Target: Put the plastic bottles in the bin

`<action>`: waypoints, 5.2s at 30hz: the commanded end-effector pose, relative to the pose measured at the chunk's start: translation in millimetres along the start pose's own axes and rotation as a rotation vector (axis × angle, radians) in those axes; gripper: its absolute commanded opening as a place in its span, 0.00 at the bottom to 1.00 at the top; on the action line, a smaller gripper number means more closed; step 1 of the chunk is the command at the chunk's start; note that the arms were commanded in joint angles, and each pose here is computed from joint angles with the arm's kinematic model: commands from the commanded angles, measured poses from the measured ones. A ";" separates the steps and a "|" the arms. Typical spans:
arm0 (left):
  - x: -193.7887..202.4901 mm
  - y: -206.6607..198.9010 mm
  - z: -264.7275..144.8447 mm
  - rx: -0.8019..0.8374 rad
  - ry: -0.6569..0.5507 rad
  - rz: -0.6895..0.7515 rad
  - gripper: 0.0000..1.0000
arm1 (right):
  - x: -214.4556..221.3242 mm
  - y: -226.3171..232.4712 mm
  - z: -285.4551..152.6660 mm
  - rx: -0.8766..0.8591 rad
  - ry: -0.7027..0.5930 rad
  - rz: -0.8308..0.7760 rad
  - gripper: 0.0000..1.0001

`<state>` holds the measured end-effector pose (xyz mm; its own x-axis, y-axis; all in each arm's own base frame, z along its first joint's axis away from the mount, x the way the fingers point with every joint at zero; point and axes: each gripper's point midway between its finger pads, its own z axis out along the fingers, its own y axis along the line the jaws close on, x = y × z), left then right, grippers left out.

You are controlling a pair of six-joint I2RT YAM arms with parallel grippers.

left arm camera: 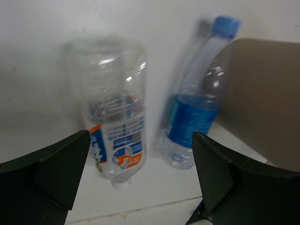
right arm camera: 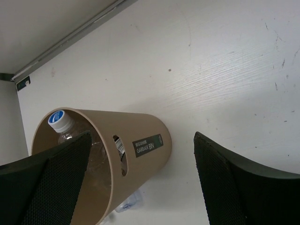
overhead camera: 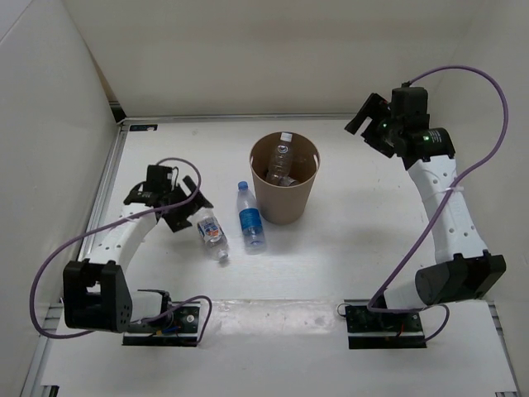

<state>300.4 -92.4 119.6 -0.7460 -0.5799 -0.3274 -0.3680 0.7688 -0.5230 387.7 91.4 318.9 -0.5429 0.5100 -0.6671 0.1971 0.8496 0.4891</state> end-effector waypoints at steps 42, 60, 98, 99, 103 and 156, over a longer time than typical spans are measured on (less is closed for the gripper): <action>-111.5 -85.6 -33.5 -0.006 -0.286 0.389 0.57 | 12.1 -31.3 -33.8 0.086 -0.079 -0.105 0.90; -159.5 -319.3 -170.8 0.583 -0.642 0.716 0.59 | 6.3 -47.7 -28.7 0.089 -0.047 0.030 0.90; -150.8 -306.9 -173.5 0.492 -0.680 0.748 1.00 | 16.5 -54.8 -26.3 0.089 -0.006 0.060 0.90; -163.0 -299.4 -175.4 0.467 -0.700 0.708 1.00 | 17.5 -55.6 -25.7 0.092 -0.004 0.056 0.90; -226.7 -207.0 -152.7 0.324 -0.659 0.234 1.00 | 20.1 -55.4 -24.4 0.093 0.003 0.056 0.90; 57.1 -86.7 132.6 0.144 0.216 0.157 0.93 | 37.5 -96.6 -8.4 0.209 0.076 0.097 0.90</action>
<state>359.1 -221.4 37.5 -0.8942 -0.3825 -0.2324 -0.1991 0.8051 -0.5587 338.8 29.1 253.4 -0.5706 0.5825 -0.5789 0.4024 0.8128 0.4211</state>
